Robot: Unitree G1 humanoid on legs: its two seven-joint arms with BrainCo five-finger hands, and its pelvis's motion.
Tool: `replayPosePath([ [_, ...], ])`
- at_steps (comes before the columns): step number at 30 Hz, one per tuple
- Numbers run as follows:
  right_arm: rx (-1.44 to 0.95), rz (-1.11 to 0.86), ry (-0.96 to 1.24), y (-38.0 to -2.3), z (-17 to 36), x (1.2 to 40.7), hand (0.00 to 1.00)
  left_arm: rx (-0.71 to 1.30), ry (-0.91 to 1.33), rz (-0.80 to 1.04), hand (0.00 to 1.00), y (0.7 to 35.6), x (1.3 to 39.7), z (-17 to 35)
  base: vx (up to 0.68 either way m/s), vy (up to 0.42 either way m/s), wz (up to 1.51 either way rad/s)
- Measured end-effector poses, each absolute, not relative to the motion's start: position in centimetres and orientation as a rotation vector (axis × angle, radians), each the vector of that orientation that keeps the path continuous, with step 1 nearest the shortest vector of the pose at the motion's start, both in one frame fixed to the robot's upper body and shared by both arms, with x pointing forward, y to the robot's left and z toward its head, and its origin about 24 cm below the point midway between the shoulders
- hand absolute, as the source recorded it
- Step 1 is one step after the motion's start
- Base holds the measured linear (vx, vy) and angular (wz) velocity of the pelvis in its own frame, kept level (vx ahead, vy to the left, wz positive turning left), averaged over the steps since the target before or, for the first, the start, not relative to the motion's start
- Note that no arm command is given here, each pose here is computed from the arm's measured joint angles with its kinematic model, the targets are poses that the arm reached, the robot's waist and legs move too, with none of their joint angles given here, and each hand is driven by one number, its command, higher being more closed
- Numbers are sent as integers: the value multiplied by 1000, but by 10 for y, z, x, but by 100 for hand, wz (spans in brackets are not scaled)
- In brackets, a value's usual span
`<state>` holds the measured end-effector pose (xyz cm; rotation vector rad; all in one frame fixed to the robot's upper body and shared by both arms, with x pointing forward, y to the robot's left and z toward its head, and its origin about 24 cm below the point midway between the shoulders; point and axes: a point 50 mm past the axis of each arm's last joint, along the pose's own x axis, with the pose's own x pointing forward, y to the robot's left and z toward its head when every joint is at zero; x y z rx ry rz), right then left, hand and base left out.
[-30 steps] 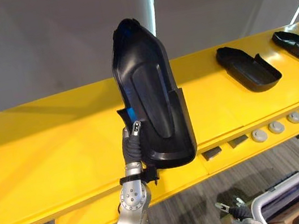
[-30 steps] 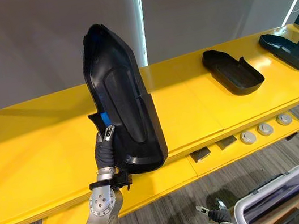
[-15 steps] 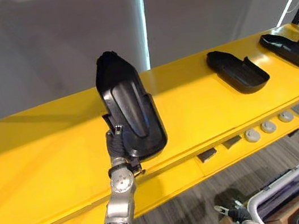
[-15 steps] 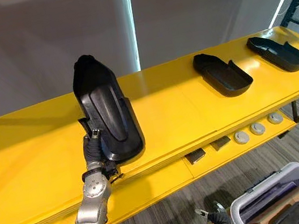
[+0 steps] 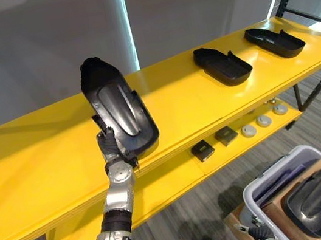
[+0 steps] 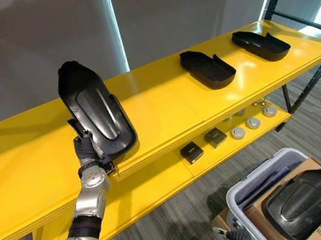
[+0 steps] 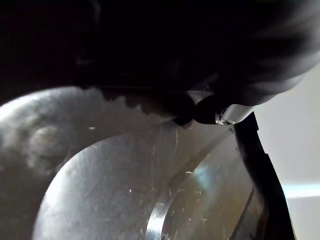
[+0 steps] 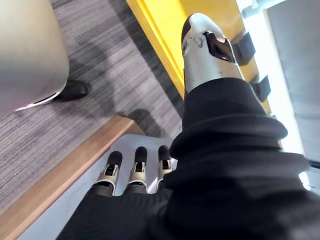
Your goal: Walk over and take plastic housings, then place them on the shelf
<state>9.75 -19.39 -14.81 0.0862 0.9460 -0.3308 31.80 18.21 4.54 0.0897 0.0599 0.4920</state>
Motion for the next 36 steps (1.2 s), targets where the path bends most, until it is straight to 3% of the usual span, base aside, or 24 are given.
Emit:
replayPosePath([
  [10, 76, -315, 918, -194, -145, 109, 0, 34, 142, 571, 100, 207, 343, 50, 71, -13, -10],
  [11, 74, -315, 914, -195, -145, 111, 0, 21, 138, 574, 0, 208, 346, 54, 52, 19, -14],
  [36, 65, -317, 910, -199, -144, 112, 0, -8, 163, 623, 0, 228, 362, 70, -26, 8, -1],
])
